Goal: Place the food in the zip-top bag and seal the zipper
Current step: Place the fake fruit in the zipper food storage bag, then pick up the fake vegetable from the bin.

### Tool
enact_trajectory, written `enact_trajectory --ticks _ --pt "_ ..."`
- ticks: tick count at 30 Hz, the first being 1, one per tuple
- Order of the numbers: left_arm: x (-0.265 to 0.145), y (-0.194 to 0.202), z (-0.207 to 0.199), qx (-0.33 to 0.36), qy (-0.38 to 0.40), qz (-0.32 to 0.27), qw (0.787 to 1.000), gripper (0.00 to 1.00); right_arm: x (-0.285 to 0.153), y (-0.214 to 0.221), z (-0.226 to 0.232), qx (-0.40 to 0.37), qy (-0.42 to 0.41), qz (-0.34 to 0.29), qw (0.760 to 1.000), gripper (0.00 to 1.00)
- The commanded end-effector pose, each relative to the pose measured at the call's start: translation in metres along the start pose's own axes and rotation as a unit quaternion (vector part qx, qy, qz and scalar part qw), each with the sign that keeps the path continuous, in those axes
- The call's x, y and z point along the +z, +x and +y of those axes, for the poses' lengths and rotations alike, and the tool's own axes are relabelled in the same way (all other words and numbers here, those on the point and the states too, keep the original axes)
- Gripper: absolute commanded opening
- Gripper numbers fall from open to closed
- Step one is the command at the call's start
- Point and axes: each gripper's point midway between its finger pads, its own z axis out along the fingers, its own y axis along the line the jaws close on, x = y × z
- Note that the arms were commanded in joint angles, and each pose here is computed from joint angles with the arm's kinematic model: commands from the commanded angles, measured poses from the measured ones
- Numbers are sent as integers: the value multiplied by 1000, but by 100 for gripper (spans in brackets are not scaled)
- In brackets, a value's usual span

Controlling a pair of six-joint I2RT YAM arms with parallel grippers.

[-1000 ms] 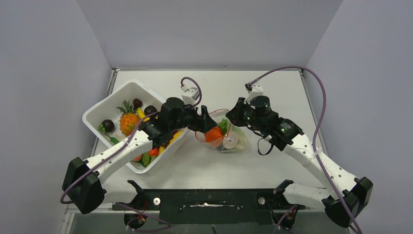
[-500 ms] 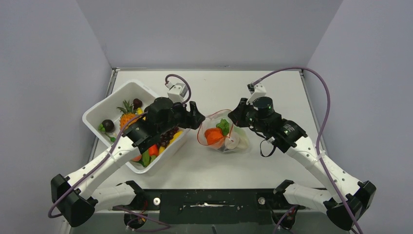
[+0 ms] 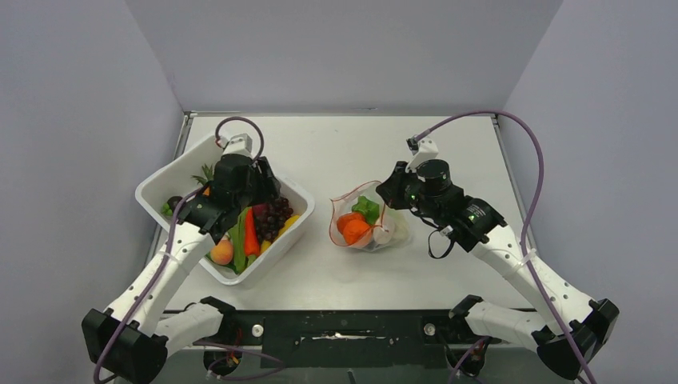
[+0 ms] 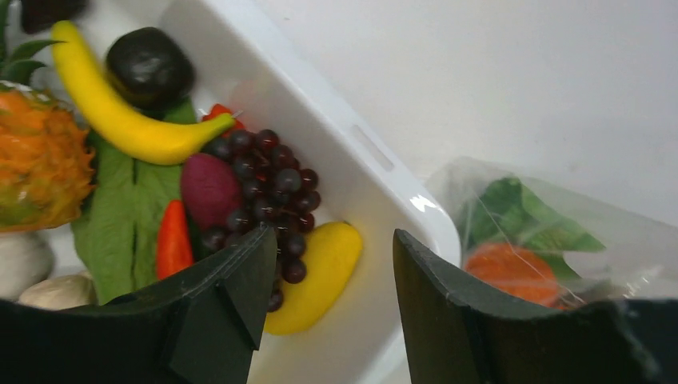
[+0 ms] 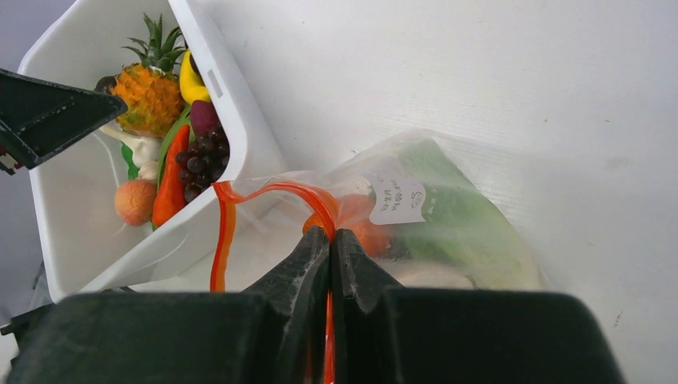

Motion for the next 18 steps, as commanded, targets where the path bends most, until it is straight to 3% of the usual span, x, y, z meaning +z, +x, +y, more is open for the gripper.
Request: enact_trajectory --ticks 1,9,14,18 --pt "-2 -9 37 -49 -40 -6 998 53 -18 -38 17 -3 -27 -65 998 0" --pt "9 15 103 -78 -123 40 989 52 -17 -39 18 -4 -27 -65 998 0" --pt "22 38 122 -104 -109 88 985 42 -15 -38 20 -4 -30 -63 998 0" --pt "34 48 122 -104 -97 105 984 41 -15 -40 21 -4 -31 -62 998 0"
